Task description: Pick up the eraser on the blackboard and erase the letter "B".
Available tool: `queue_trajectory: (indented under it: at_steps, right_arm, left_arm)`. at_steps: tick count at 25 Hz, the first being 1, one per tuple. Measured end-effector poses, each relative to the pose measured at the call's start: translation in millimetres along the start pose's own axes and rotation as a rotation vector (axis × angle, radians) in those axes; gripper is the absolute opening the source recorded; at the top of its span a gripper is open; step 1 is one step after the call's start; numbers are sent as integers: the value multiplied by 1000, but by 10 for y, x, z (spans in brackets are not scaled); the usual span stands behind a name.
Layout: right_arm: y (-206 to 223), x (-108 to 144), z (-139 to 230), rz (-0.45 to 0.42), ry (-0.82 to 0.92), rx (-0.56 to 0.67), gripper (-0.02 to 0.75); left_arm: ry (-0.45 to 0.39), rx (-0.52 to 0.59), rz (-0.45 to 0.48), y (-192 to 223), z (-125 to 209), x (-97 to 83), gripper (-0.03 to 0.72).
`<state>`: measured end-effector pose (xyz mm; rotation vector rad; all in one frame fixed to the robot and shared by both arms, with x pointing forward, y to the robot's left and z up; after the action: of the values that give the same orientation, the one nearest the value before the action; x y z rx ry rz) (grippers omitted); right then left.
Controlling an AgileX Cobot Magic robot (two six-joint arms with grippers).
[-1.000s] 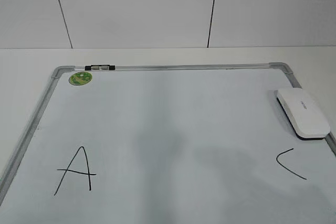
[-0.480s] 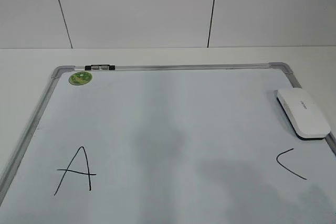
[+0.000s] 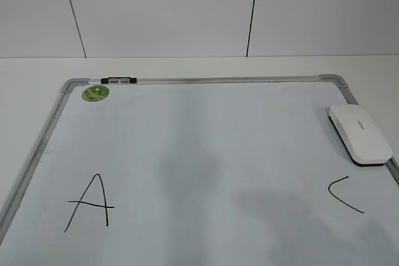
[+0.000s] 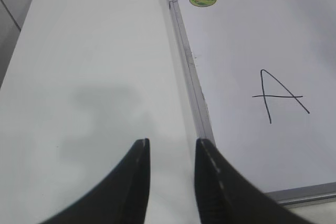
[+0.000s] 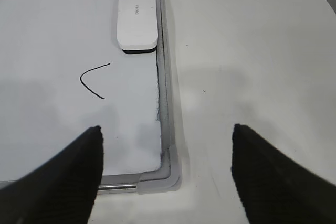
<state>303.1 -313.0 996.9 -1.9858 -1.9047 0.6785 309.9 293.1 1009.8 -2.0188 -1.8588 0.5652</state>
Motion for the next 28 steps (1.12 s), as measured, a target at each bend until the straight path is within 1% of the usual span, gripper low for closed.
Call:
queue_trajectory:
  at_steps: [8, 15, 28]
  right_arm:
    - [0, 0, -1, 0, 0, -1, 586]
    - [1, -11, -3, 6, -3, -2, 585]
    - [1, -11, -3, 6, -3, -2, 585]
  left_arm:
    - [0, -13, 1, -12, -7, -1, 226]
    - [-12, -11, 29, -13, -4, -51, 226]
    - [-14, -11, 33, -13, -4, -58, 226]
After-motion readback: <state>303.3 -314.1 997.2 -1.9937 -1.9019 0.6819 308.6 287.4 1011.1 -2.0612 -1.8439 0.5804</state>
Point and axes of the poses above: a point on each arm's last joint axis where the gripper is mounted, y pointing out along that axis toward the gripper, x along the wrist's bending axis when the last joint is at zero, z = x × y, the point moved 9 cm from there along y, pointing out along that axis toward the gripper, and after that the axes turned 5 degrees about -y, right-handed, at the moved point
